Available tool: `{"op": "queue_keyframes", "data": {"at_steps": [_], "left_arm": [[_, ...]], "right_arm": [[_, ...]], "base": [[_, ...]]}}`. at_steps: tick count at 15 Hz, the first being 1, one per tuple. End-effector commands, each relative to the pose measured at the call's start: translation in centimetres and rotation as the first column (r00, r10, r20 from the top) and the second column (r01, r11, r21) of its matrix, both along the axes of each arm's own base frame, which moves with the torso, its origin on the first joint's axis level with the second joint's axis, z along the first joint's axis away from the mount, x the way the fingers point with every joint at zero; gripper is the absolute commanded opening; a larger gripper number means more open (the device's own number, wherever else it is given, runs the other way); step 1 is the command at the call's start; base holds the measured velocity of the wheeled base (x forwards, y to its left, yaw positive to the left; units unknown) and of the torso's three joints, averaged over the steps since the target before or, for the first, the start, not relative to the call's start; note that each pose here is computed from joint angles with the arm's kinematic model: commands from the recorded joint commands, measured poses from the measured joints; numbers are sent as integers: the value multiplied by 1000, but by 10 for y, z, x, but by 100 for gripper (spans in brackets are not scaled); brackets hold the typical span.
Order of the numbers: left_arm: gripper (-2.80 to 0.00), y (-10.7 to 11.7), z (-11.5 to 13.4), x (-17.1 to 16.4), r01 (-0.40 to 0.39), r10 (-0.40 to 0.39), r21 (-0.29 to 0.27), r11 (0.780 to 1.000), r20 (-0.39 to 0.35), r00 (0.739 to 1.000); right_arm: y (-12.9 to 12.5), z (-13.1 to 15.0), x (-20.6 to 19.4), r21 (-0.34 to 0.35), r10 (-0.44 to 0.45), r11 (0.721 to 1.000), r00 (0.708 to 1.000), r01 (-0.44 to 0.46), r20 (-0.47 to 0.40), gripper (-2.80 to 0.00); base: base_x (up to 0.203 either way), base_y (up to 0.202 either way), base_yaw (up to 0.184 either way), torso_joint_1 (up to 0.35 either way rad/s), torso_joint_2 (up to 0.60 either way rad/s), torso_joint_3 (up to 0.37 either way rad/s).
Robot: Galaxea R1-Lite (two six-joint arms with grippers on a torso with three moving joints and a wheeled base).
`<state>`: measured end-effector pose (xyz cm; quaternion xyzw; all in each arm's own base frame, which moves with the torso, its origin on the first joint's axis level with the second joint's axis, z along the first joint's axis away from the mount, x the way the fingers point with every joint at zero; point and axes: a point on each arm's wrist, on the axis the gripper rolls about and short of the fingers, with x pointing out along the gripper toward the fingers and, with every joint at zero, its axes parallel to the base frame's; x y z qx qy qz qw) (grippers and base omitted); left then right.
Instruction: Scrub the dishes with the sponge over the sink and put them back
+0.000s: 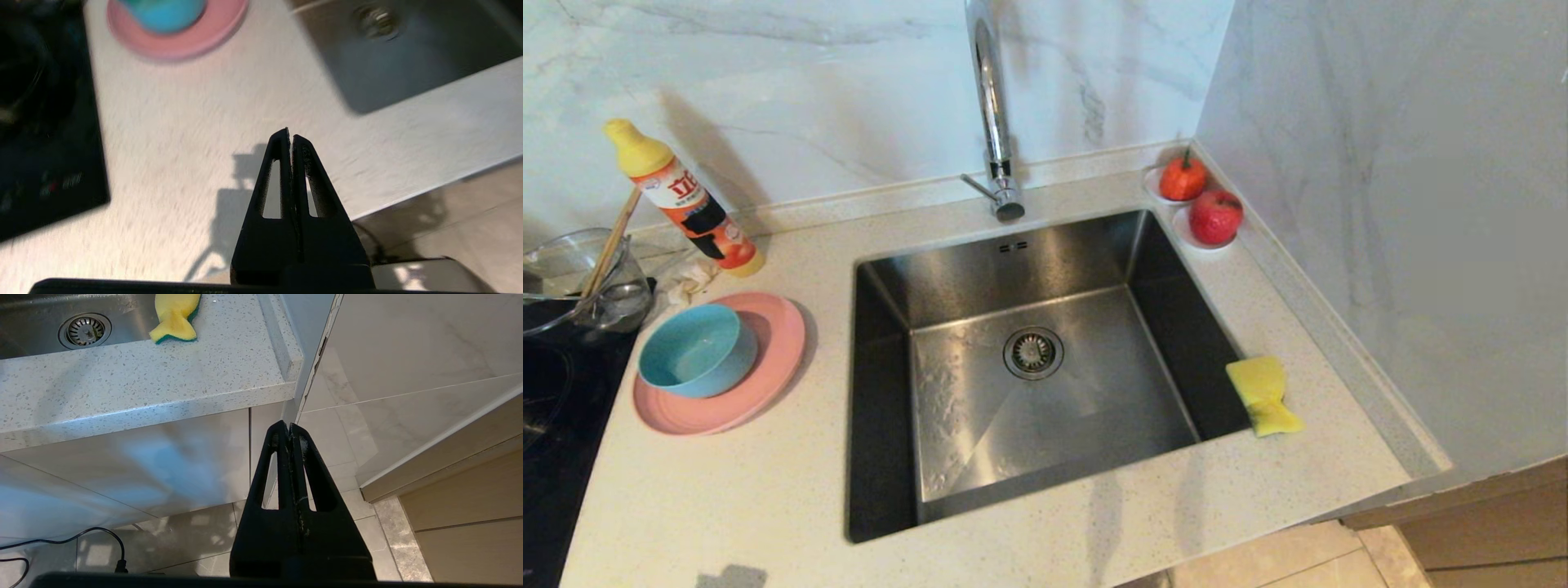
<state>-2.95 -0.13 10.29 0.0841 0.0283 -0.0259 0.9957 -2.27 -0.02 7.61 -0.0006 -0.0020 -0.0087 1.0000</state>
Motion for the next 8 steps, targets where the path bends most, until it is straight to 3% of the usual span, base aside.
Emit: {"op": "queue_keyframes", "data": {"at_steps": [1,2,4,8], "left_arm": [[-280,2,-18,1,-66,67,-44,997,38,997],[-280,2,-19,1,-61,64,-78,995,31,997],[-280,1,-27,3,-29,29,-76,997,-1,1000],[-280,1,-26,3,-22,23,-95,995,13,1000]], "right_arm": [[0,0,0,0,-1,1000,1000,1,1,-280],[0,0,0,0,1,1000,1000,-1,1,-280],[0,0,0,0,-1,1000,1000,1,1,-280],[0,0,0,0,1,1000,1000,-1,0,-280]], "base": [[0,0,0,0,0,0],[0,0,0,0,0,0],[0,0,0,0,0,0],[0,0,0,0,0,0]]}}
